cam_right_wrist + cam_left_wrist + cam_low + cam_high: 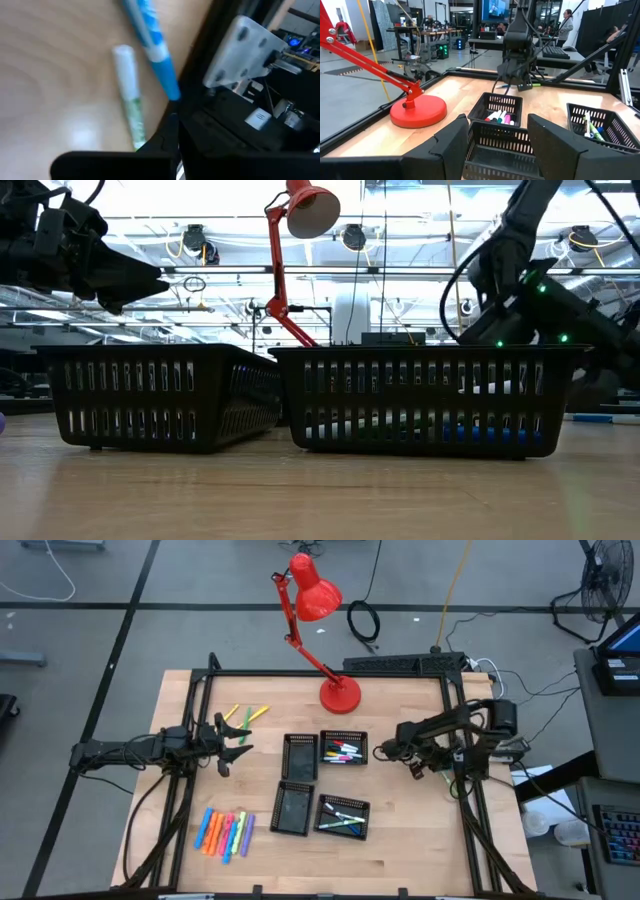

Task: Pick & Place Markers
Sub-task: Put the green marker pen into the bottom right black bin

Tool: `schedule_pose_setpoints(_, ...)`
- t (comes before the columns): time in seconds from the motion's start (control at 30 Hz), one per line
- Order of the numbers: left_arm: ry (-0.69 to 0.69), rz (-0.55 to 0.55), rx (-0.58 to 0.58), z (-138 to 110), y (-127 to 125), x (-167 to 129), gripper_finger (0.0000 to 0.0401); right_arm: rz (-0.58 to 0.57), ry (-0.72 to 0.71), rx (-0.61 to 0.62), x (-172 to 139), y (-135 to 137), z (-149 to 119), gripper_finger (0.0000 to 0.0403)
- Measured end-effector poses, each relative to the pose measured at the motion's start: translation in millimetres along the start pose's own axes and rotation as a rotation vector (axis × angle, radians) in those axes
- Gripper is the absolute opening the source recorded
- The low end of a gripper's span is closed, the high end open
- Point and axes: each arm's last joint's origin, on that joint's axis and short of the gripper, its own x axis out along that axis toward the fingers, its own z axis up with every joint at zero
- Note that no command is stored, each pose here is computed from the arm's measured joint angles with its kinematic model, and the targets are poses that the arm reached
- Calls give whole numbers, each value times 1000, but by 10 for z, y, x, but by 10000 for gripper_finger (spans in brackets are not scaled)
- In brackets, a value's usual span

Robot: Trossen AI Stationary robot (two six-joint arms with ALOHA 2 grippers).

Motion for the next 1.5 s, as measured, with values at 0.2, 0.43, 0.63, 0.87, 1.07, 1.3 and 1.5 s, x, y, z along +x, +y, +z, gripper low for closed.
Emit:
schedule_pose_setpoints(0.2, 0, 0, 0, 0, 0, 0, 209, 95, 5, -21, 21, 139, 44, 0)
schedule_pose_setpoints(0.43, 0, 0, 0, 0, 0, 0, 209, 102, -123, -36, -54, 50, 33, 0)
schedule_pose_setpoints(0.63, 0, 0, 0, 0, 0, 0, 209, 309, -459, -46, -330, -128, -151, 0)
schedule_pose_setpoints(0.87, 0, 0, 0, 0, 0, 0, 209, 938, -1074, -271, -805, -183, -808, 0)
schedule_pose_setpoints(1.07, 0, 0, 0, 0, 0, 0, 209, 1546, -1533, -544, -949, -164, -1346, 0)
schedule_pose_setpoints(1.3, 0, 0, 0, 0, 0, 0, 209, 1959, -1693, -819, -736, -104, -1622, 0)
schedule_pose_setpoints(1.5, 1, 0, 0, -1, 0, 0, 209, 1813, -1849, -1052, -971, 285, -2163, 0)
